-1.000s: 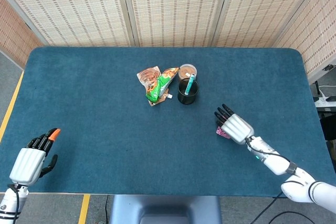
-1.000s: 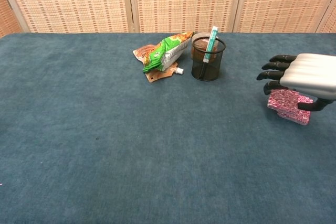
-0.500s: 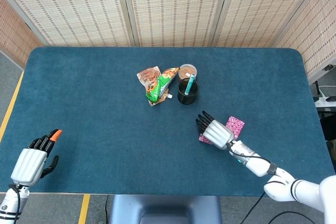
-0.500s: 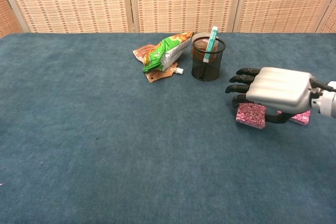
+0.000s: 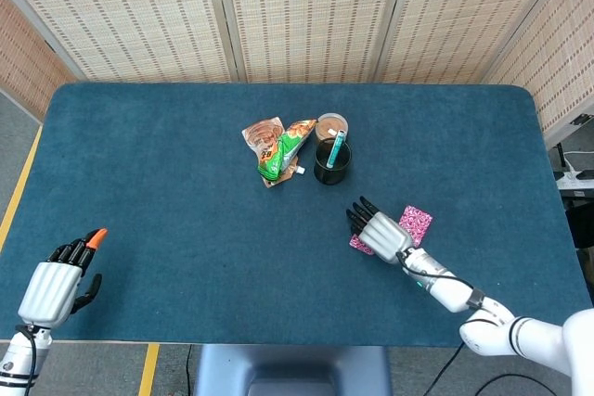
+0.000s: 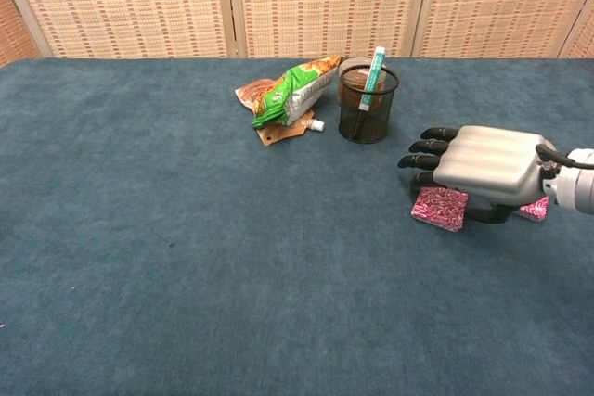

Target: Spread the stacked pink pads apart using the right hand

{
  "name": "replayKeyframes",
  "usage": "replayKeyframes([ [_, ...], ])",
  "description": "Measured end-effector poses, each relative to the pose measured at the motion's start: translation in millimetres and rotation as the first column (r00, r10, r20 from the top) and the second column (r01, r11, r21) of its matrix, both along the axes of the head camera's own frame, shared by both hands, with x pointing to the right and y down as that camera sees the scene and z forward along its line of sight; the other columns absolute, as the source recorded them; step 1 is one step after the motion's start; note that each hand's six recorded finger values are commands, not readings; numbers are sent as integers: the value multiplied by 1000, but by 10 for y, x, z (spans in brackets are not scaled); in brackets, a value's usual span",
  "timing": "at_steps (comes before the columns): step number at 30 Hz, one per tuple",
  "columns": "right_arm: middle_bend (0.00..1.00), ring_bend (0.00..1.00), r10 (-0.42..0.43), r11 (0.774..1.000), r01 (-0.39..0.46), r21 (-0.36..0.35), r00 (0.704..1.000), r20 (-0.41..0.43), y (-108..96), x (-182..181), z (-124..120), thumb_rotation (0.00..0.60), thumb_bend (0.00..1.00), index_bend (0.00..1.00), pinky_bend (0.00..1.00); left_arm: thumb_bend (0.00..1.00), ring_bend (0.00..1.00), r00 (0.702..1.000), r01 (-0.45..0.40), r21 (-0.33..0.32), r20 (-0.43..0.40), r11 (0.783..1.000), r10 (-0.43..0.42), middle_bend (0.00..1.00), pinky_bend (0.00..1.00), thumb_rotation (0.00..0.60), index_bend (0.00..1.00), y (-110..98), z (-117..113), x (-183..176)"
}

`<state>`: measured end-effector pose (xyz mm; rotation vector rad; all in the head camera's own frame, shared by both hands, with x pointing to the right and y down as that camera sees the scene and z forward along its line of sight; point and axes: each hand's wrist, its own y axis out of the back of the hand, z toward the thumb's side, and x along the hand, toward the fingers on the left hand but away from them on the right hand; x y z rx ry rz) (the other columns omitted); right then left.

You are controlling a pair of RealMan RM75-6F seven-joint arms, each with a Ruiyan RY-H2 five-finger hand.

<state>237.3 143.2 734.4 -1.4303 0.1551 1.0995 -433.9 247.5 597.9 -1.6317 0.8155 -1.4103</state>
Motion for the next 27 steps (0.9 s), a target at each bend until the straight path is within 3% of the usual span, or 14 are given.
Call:
replayKeyframes([
  [9, 24, 0, 61, 998, -62, 25, 998, 26, -133, 126, -166, 600, 296, 0, 22, 476, 219, 1000, -5, 1, 6, 1000, 5, 137, 316, 600, 0, 5, 9, 12],
  [16, 24, 0, 115, 992, -115, 48, 993, 0, -295, 500, -342, 600, 295, 0, 22, 476, 223, 1000, -12, -1, 6, 1000, 12, 138, 317, 600, 0, 15, 15, 41],
  [27, 25, 0, 150, 988, -149, 28, 987, -58, -226, 1095, -456, 600, 276, 55, 20, 475, 223, 1000, -24, -28, 5, 999, 24, 138, 318, 600, 0, 45, 79, 78],
])
